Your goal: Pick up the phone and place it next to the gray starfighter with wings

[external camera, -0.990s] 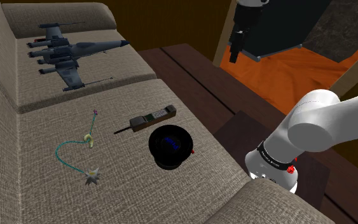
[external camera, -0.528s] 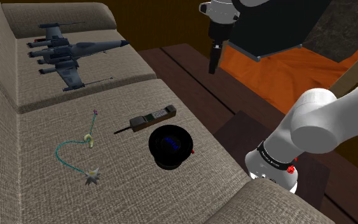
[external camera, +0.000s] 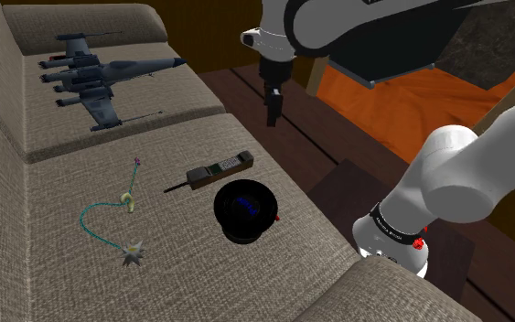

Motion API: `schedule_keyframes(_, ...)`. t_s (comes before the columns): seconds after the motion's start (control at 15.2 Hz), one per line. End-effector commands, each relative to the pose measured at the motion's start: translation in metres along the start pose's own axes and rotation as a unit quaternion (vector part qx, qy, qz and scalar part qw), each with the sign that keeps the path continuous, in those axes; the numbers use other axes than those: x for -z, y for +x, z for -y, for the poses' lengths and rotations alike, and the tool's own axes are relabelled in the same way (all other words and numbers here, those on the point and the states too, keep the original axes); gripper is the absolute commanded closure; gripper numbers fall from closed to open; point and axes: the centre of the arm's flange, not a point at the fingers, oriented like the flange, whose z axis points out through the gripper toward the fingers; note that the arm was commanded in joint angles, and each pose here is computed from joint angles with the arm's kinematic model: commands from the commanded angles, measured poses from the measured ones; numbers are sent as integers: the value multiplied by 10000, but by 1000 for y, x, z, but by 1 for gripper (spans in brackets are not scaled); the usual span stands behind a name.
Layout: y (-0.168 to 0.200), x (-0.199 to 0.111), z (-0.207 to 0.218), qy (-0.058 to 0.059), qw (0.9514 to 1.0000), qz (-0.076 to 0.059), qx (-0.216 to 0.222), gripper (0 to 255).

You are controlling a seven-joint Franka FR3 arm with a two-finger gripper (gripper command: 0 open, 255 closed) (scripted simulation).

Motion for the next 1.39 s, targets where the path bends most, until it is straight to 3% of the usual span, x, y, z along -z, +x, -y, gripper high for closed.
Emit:
schedule_keyframes(0.0,22,-8,9,8,9993,-62,380,0)
schedule_keyframes(0.2,51,-24,26,21,9956,-142,928,0)
schedule_keyframes(0.4,78,-40,46,35,9888,-222,1474,0)
schedule_keyframes(0.59,103,-55,69,48,9790,-301,2015,0)
schedule_keyframes(0.86,133,-75,104,65,9612,-405,2727,0)
schedule_keyframes(1.32,136,-106,106,65,9608,-407,2742,0)
